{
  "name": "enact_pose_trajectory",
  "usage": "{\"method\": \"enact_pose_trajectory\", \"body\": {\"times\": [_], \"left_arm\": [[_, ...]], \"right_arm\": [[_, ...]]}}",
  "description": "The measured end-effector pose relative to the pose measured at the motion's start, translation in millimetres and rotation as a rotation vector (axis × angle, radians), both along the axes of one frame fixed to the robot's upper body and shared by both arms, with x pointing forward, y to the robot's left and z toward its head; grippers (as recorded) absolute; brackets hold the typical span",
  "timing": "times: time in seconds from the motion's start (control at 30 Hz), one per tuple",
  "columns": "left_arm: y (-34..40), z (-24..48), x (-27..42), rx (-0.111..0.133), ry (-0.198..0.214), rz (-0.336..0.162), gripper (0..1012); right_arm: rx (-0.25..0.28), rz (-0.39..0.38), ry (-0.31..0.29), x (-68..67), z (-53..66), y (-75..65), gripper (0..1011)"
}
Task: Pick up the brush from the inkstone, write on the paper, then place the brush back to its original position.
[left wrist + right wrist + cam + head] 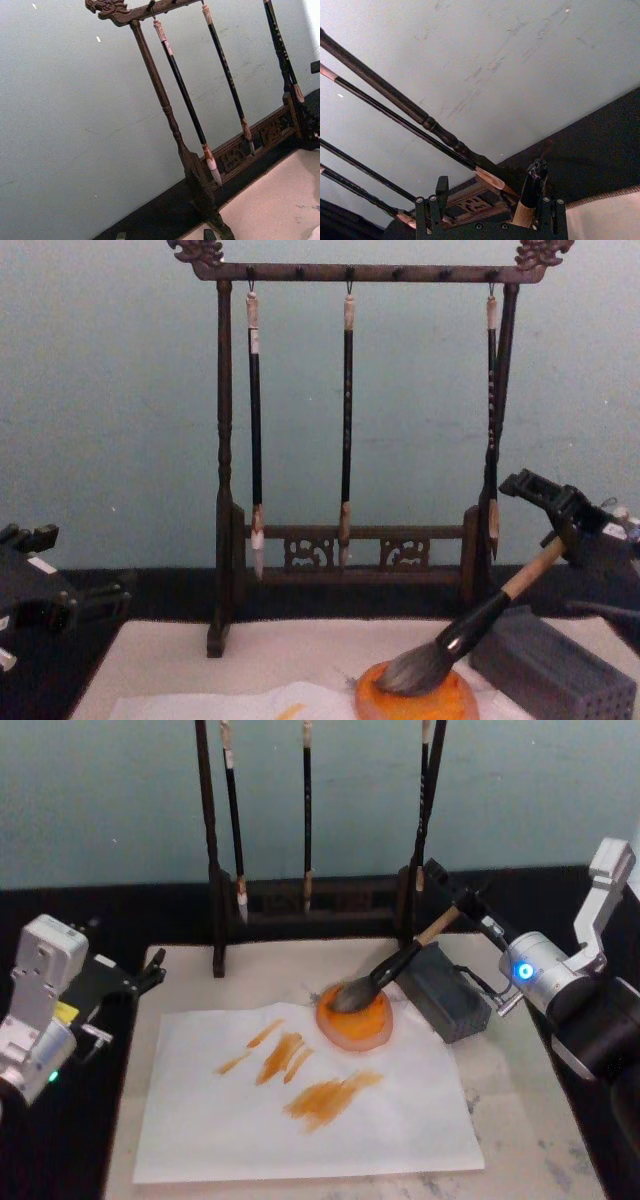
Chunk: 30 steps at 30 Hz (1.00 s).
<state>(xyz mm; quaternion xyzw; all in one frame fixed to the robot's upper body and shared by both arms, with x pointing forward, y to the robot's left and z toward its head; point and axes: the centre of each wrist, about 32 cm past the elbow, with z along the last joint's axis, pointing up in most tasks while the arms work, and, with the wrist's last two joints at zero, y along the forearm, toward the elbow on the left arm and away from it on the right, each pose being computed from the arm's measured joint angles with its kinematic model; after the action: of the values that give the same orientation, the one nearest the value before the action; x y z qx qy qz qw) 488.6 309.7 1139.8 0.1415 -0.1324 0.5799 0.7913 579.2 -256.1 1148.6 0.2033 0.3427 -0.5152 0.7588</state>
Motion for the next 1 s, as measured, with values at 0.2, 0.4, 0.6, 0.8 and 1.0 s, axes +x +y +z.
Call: {"method": "enact_pose_trajectory", "body": {"times": [0.2,0.4,0.6,0.8,1.0], "left_arm": [[0.0,0.0,0.0,0.0,0.0,0.0,1001],[0.0,0.0,0.0,0.0,0.0,0.0,1001],[0.0,0.0,0.0,0.0,0.0,0.0,1001],[0.0,0.0,0.0,0.0,0.0,0.0,1001],[0.0,0.0,0.0,0.0,0.0,0.0,1001]], "right_arm": [[0.003,-0.015,0.014,-6.7,-2.2,-5.2,1000],[0.016,-0.028,0.014,-13.2,-3.0,-10.6,1000],[0.022,-0.042,0.016,-18.7,-3.7,-14.3,1000],[0.03,-0.051,0.024,-26.0,-4.8,-16.2,1000],[0.029,-0.059,0.04,-38.3,-5.5,-20.4,1000]]}}
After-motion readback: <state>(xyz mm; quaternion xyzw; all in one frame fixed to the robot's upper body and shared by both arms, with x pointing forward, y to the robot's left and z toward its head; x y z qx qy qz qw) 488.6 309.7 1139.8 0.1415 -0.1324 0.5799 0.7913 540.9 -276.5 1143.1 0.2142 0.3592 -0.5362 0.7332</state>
